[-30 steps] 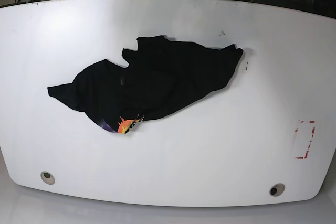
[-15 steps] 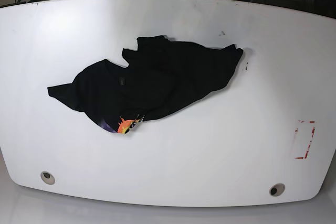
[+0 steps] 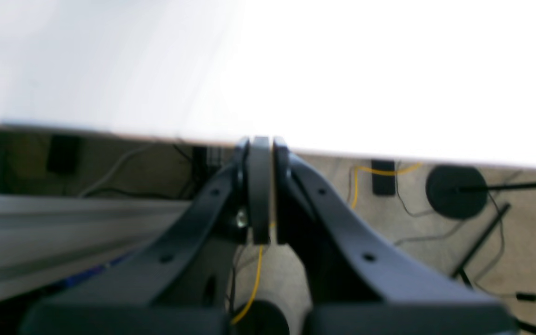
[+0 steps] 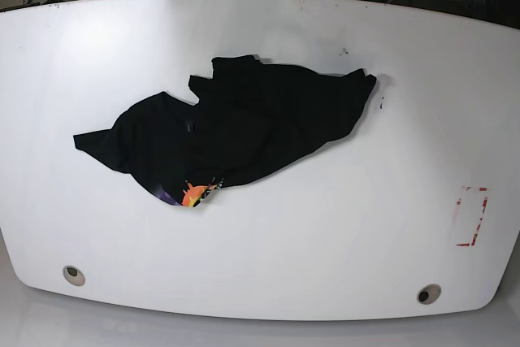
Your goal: Layout the t-shirt on the table in an organized manner, then fold the t-shirt properly
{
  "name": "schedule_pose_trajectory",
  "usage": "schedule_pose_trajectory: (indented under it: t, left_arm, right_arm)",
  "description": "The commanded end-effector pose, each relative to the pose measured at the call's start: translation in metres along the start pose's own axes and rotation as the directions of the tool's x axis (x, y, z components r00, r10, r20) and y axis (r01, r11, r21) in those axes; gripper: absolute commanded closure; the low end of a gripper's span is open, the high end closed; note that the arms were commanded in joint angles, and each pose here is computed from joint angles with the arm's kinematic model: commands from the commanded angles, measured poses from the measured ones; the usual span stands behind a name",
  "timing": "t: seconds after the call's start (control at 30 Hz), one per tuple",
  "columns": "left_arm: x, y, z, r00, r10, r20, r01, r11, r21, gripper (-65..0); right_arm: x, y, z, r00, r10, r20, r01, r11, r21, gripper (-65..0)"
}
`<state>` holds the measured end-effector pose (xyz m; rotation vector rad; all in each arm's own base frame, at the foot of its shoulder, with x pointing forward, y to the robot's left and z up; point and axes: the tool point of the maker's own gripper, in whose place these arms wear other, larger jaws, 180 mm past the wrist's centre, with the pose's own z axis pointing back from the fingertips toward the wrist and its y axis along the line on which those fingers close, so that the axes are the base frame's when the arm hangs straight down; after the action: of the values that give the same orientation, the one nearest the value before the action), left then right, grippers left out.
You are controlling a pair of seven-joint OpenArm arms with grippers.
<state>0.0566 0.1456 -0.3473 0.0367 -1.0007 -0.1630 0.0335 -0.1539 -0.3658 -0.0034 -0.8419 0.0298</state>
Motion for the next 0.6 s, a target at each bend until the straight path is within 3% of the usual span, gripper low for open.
schedule_pose_trajectory:
  t: [0.0,0.57]
  left_arm:
    - [0.008,0.001,0.005,1.000,0.001,0.025,-0.001,1.000,0.003,-28.9]
    - [0.022,0.005,-0.012,0.996,-0.005,0.087,0.004,1.000,0.013,-29.0]
  right_arm:
    - [0.010,0.000,0.005,0.999,-0.004,0.040,0.004,1.000,0.000,-1.3]
    - [0.024,0.000,-0.005,0.995,-0.005,0.096,0.006,1.000,-0.002,-1.3]
